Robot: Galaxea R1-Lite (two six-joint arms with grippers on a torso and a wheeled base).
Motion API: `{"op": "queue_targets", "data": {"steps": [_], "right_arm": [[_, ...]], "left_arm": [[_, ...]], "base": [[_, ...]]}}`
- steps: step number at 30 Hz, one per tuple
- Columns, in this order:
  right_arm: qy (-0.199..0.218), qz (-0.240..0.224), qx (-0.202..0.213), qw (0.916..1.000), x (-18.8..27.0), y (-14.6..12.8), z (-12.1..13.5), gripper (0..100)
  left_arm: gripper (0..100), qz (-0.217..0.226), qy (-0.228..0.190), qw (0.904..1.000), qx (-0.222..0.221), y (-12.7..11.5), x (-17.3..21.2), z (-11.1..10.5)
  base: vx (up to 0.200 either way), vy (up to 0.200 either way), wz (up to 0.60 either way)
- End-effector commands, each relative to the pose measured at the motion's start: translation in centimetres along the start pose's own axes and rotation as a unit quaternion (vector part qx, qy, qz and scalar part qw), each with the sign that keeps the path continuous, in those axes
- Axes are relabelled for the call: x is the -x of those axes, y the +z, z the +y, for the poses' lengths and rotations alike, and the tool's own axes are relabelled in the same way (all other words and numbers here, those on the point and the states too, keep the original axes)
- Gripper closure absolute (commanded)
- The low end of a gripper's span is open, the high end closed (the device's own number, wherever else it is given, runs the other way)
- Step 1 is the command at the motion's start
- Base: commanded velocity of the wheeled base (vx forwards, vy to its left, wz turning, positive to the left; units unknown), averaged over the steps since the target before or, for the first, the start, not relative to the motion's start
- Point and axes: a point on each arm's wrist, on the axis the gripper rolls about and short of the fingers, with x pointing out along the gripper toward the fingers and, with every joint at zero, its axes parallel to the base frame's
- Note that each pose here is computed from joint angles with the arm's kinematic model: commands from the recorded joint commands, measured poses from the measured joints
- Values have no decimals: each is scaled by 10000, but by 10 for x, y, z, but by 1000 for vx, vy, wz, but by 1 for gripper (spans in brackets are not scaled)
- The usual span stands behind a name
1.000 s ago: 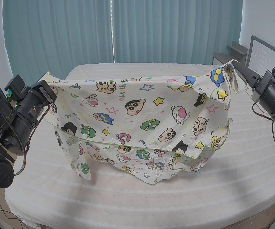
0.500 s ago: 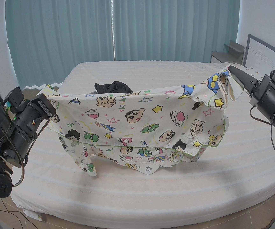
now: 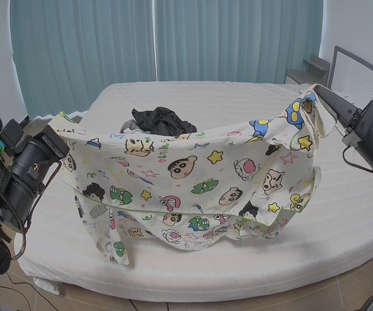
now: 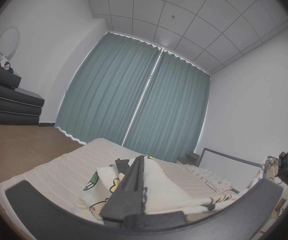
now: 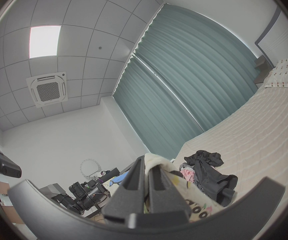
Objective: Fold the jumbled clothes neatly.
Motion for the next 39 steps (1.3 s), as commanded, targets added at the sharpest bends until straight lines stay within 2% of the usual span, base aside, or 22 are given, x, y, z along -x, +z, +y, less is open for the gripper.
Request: {"op": "queue_targets", "data": {"steps": [1, 39], "right_arm": [[-23, -6, 8, 10000, 1, 0, -1, 100], [-192, -150, 100, 9997, 2, 8, -8, 100]], "left_arm": [[100, -10, -19, 10000, 13, 1, 1, -1], [100, 82, -300, 9995, 75, -3, 2, -15]], "base": [[0, -200, 0], [0, -200, 0]]}}
